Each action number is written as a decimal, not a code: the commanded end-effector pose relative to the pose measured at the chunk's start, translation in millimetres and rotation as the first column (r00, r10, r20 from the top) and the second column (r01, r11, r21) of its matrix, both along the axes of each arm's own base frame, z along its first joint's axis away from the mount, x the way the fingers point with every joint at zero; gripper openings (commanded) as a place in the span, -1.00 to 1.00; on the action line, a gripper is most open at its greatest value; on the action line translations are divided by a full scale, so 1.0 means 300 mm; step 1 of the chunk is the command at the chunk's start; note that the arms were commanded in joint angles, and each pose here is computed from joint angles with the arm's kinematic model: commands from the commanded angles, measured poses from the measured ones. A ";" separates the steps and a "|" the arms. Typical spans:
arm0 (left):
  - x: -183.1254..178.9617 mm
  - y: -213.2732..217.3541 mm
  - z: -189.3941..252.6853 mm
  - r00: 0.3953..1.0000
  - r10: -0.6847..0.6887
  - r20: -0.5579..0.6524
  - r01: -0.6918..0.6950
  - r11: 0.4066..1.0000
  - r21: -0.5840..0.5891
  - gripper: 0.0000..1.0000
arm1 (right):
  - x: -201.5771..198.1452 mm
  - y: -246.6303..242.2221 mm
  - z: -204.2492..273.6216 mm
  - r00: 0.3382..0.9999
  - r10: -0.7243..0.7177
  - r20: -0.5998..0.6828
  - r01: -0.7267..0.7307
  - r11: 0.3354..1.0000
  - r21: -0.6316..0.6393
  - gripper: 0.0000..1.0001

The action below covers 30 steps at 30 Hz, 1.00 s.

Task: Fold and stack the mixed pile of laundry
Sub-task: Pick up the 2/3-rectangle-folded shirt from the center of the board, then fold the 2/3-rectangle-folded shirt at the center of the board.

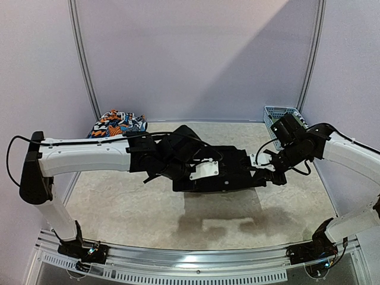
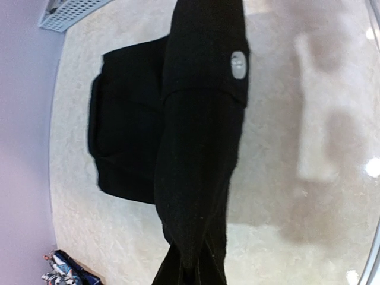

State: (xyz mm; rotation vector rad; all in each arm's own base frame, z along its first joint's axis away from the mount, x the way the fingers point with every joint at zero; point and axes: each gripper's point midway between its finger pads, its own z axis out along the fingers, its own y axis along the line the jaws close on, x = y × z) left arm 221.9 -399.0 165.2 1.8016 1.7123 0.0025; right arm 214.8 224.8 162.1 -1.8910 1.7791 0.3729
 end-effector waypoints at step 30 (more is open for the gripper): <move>0.956 0.025 -0.066 0.786 0.618 0.017 -0.592 0.761 -0.265 0.28 | 1.078 -0.066 -0.165 0.738 -0.666 -0.111 0.675 0.724 0.145 0.05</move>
